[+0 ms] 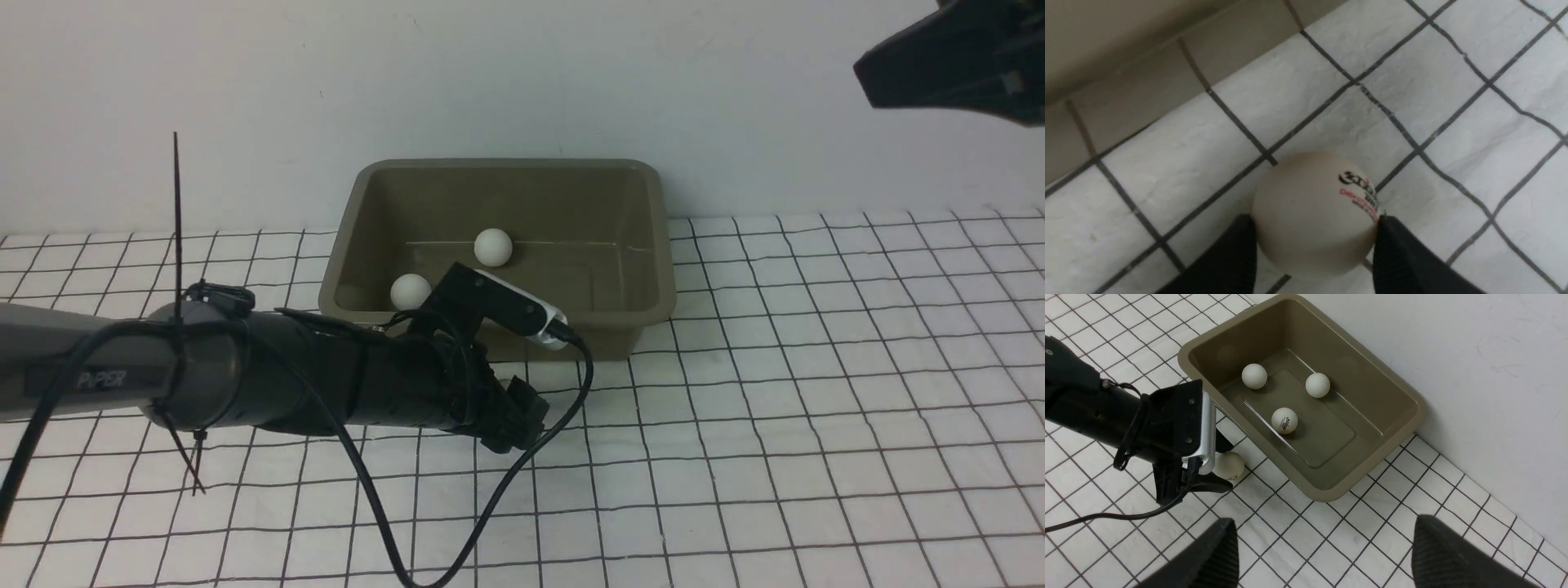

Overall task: Put the table tennis balls into the box on the white checkered tablecloth.
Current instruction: 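Reach for and grasp a ping pong ball on the table beside the basket, then drop the ball into the bin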

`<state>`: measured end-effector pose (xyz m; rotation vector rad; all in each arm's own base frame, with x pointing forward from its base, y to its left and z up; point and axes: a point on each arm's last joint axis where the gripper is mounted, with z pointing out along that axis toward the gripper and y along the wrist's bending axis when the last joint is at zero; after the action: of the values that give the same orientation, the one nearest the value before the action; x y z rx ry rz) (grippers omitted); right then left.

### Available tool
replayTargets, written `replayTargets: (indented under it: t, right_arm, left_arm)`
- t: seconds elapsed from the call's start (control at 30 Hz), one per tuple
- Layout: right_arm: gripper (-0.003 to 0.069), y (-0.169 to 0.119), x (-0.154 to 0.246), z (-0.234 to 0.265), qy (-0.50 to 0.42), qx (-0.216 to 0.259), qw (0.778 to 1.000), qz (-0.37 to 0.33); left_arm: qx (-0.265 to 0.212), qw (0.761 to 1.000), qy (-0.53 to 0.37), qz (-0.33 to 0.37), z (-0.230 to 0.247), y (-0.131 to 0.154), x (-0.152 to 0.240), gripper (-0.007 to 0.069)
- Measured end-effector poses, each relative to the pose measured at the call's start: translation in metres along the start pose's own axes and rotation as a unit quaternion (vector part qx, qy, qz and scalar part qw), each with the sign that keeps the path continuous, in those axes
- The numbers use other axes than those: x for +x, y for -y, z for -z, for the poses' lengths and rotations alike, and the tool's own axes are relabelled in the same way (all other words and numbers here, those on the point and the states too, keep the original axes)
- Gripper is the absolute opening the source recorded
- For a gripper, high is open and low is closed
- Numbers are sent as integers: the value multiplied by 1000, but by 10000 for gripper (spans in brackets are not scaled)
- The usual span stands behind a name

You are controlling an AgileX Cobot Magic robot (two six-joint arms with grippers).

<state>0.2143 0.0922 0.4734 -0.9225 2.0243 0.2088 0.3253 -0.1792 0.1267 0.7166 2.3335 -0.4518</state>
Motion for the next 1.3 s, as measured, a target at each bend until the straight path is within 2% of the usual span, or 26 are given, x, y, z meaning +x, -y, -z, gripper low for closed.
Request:
replayTargets:
  t: [0.4,0.53,0.67,0.73,0.87,0.93,1.13,1.3]
  right_arm:
    - [514,0,0,0,0,0,1000,1]
    - [514,0,0,0,0,0,1000,1]
    - [514,0,0,0,0,0,1000,1]
    - [514,0,0,0,-2,0,1000,1]
    - [514,-1,1,0,-6,-3,1000,1]
    - [514,-1,1,0,-7,-4,1000,1]
    - [514,-1,1,0,-6,-4,1000,1]
    - [514,-1,1,0,-6,-4,1000,1]
  left_arm:
    - [92,993,66,-15,30,23,-25,328]
    - [101,990,98,-29,50,28,-39,328]
    - [86,988,123,-48,66,26,-48,328]
    - [63,987,134,-63,74,19,-52,328]
    - [-9,986,145,-77,83,-20,-58,328]
    - [-28,986,149,-72,87,-34,-60,328]
    - [-66,982,165,-56,96,-66,-68,328]
    - [-80,981,171,-49,98,-83,-71,328]
